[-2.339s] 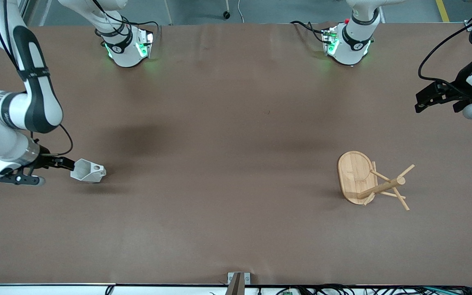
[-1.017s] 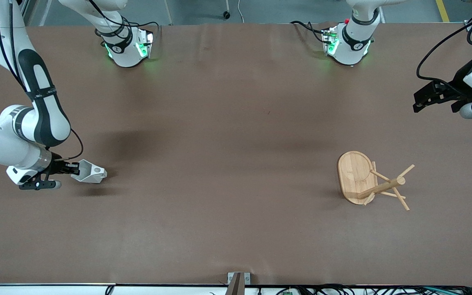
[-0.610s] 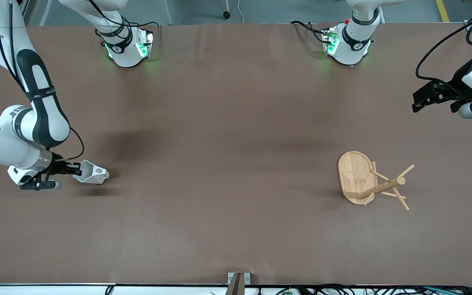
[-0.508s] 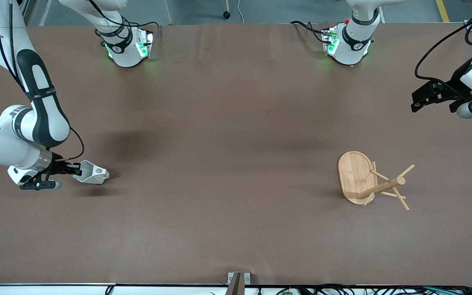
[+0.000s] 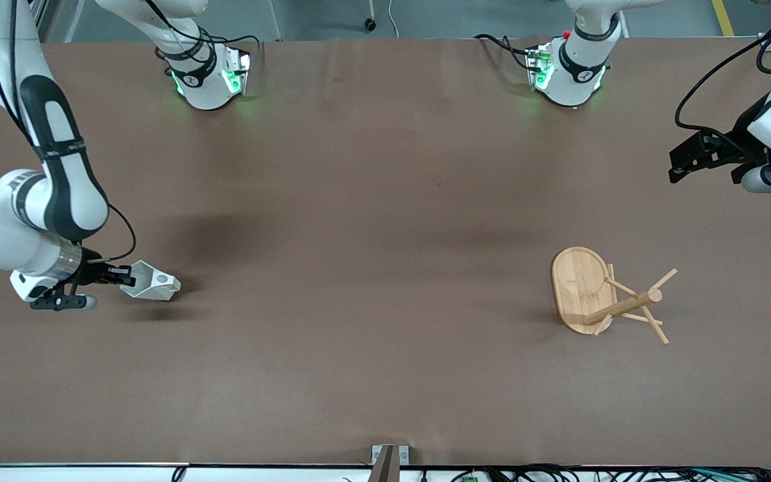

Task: Hang cup on rack
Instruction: 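Lift the white cup with the right gripper toward the table middle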

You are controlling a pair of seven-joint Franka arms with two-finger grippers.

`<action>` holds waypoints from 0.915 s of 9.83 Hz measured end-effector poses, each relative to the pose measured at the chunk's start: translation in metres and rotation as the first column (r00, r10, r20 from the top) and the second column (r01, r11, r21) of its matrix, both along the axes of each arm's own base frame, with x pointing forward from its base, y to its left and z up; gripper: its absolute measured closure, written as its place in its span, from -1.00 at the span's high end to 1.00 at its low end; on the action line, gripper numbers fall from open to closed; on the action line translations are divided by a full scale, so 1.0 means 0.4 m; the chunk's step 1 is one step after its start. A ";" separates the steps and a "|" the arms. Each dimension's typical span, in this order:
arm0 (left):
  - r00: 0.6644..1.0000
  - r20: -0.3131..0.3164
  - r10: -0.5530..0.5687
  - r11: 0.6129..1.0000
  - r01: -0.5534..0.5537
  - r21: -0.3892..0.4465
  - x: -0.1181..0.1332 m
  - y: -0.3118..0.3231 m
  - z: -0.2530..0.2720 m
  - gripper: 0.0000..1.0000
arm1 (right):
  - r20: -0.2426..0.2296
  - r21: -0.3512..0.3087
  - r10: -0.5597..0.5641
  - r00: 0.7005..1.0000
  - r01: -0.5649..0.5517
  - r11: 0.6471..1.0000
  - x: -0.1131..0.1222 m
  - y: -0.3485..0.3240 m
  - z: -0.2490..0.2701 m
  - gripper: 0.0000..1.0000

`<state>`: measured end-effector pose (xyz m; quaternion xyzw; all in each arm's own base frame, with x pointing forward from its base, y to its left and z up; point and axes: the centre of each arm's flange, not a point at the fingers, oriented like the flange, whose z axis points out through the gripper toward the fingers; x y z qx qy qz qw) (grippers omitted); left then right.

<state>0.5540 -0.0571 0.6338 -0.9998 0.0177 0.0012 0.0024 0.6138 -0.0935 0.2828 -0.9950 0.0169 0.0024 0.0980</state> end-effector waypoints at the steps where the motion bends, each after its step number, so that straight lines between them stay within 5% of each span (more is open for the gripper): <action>1: 1.000 0.000 -0.001 1.000 0.001 0.000 0.000 -0.001 0.000 1.00 | 0.014 0.050 -0.018 1.000 0.017 0.999 0.002 0.022 0.059 -0.91; 4: 1.000 0.000 -0.002 1.000 0.002 0.000 0.000 -0.002 0.000 1.00 | 0.057 0.225 -0.097 0.994 0.082 0.971 0.008 0.183 0.218 -0.91; 7: 1.000 0.000 -0.003 1.000 0.003 0.000 0.000 -0.003 0.000 1.00 | 0.024 0.348 -0.182 0.983 0.162 0.923 0.018 0.460 0.327 -0.91; 9: 1.000 0.000 -0.003 1.000 0.003 0.000 0.000 -0.004 0.000 1.00 | -0.015 0.477 -0.235 0.972 0.213 0.853 0.006 0.663 0.388 -0.91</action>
